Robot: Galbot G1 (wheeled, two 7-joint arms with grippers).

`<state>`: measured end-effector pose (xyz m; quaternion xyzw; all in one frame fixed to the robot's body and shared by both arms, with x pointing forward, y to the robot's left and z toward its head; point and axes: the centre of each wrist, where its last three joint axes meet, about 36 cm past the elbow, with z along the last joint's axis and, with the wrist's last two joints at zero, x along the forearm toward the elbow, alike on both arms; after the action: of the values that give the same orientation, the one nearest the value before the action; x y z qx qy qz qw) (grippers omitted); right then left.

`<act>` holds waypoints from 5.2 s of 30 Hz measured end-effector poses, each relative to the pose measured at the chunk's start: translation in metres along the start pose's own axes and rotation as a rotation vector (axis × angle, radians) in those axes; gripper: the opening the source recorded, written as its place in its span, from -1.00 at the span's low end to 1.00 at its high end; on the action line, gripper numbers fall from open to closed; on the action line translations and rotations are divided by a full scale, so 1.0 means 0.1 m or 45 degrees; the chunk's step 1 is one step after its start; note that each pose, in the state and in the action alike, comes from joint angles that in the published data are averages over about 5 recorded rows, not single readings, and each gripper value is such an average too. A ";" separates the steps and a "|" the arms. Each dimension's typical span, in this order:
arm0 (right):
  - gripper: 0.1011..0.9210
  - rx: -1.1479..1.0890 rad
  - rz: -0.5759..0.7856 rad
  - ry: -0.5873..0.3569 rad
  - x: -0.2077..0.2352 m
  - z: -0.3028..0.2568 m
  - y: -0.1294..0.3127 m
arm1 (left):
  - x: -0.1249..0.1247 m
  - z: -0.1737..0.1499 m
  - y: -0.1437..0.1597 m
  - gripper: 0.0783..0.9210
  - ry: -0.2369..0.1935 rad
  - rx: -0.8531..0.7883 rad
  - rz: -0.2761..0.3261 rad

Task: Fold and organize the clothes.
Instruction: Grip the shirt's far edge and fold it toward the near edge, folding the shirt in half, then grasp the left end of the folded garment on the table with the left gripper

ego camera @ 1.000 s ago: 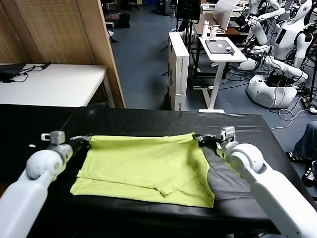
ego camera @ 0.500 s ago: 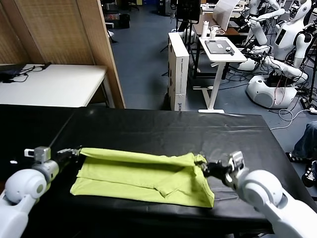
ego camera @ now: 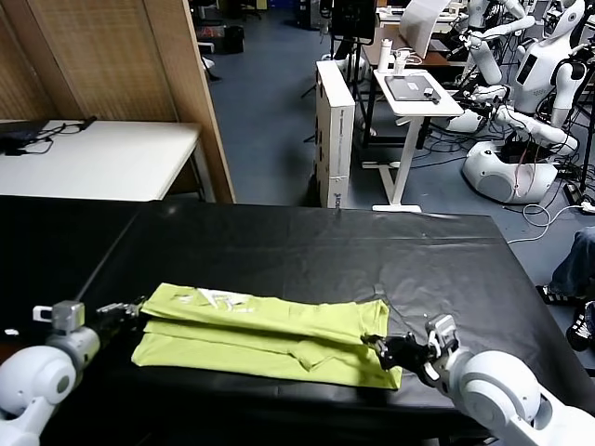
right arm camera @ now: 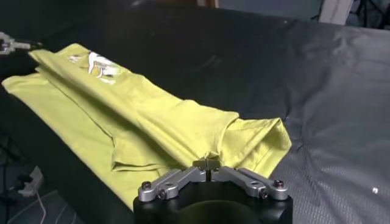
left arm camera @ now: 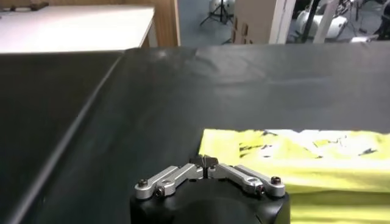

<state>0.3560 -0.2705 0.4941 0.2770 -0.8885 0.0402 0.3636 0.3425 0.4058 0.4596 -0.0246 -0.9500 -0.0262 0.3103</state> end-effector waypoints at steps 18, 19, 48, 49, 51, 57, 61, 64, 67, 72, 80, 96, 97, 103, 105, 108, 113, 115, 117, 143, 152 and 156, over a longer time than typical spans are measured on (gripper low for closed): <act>0.95 -0.084 0.150 -0.163 0.10 -0.16 -0.22 | 0.06 -0.15 -0.12 0.96 -0.106 0.025 -0.039; 0.96 -0.096 0.163 -0.177 0.07 -0.15 -0.24 | 0.02 -0.16 -0.12 0.96 -0.117 0.024 -0.041; 0.83 -0.221 0.220 -0.194 -0.37 0.06 -0.41 | -0.52 -0.02 -0.21 0.97 -0.119 0.141 -0.009; 0.83 -0.222 0.221 -0.194 -0.37 0.06 -0.42 | -0.52 -0.04 -0.21 0.97 -0.124 0.143 -0.005; 0.83 -0.223 0.222 -0.194 -0.38 0.06 -0.42 | -0.50 -0.07 -0.22 0.97 -0.133 0.147 0.004; 0.79 -0.225 0.221 -0.190 -0.40 0.06 -0.42 | -0.56 -0.11 -0.26 0.97 -0.141 0.158 0.022; 0.60 -0.225 0.219 -0.188 -0.41 0.07 -0.42 | -0.64 -0.10 -0.28 0.94 -0.133 0.170 0.027; 0.39 -0.221 0.219 -0.187 -0.42 0.07 -0.43 | -0.69 -0.10 -0.28 0.78 -0.126 0.177 0.029; 0.01 -0.221 0.220 -0.188 -0.44 0.08 -0.44 | -0.71 -0.09 -0.27 0.51 -0.120 0.177 0.026; -0.65 -0.228 0.228 -0.197 -0.46 0.10 -0.43 | -0.71 -0.07 -0.27 -0.16 -0.108 0.156 0.015; -0.90 -0.253 0.272 -0.249 -0.54 0.11 -0.42 | -0.73 -0.07 -0.21 -0.84 -0.107 0.135 -0.021; 0.15 -0.213 0.169 -0.407 -0.42 0.11 -0.49 | -0.70 -0.13 -0.15 -0.48 -0.173 0.144 -0.042; 0.29 -0.201 0.166 -0.423 -0.39 0.10 -0.50 | -0.68 -0.13 -0.13 -0.35 -0.175 0.144 -0.048; 0.93 -0.122 0.174 -0.528 -0.14 0.07 -0.53 | -0.53 -0.20 0.06 0.55 -0.108 0.195 -0.074; 0.96 -0.105 0.161 -0.576 -0.05 0.09 -0.51 | -0.43 -0.25 0.15 0.79 -0.060 0.227 -0.064; 0.96 -0.096 0.129 -0.618 0.07 0.16 -0.48 | -0.25 -0.31 0.26 0.94 -0.010 0.294 -0.004; 0.97 -0.108 0.096 -0.637 0.27 0.31 -0.38 | 0.03 -0.26 0.41 0.97 0.040 0.392 0.121; 0.97 -0.116 0.093 -0.645 0.33 0.37 -0.33 | 0.09 -0.21 0.44 0.97 0.047 0.431 0.156; 0.97 -0.125 0.092 -0.651 0.38 0.42 -0.29 | 0.12 -0.17 0.44 0.97 0.047 0.464 0.192; 0.97 -0.178 0.083 -0.678 0.57 0.52 -0.03 | -0.01 0.22 0.25 0.97 0.075 0.577 0.310; 0.97 -0.200 0.059 -0.693 0.59 0.52 0.05 | -0.05 0.25 0.22 0.84 0.075 0.635 0.322; 0.97 -0.201 0.055 -0.693 0.58 0.52 0.07 | -0.07 0.29 0.24 0.63 0.081 0.678 0.318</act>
<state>0.2861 -0.3057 0.4958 0.2293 -0.9596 -0.0971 0.1312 0.3325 0.4309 0.4334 -0.0583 -0.9028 0.2618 0.3363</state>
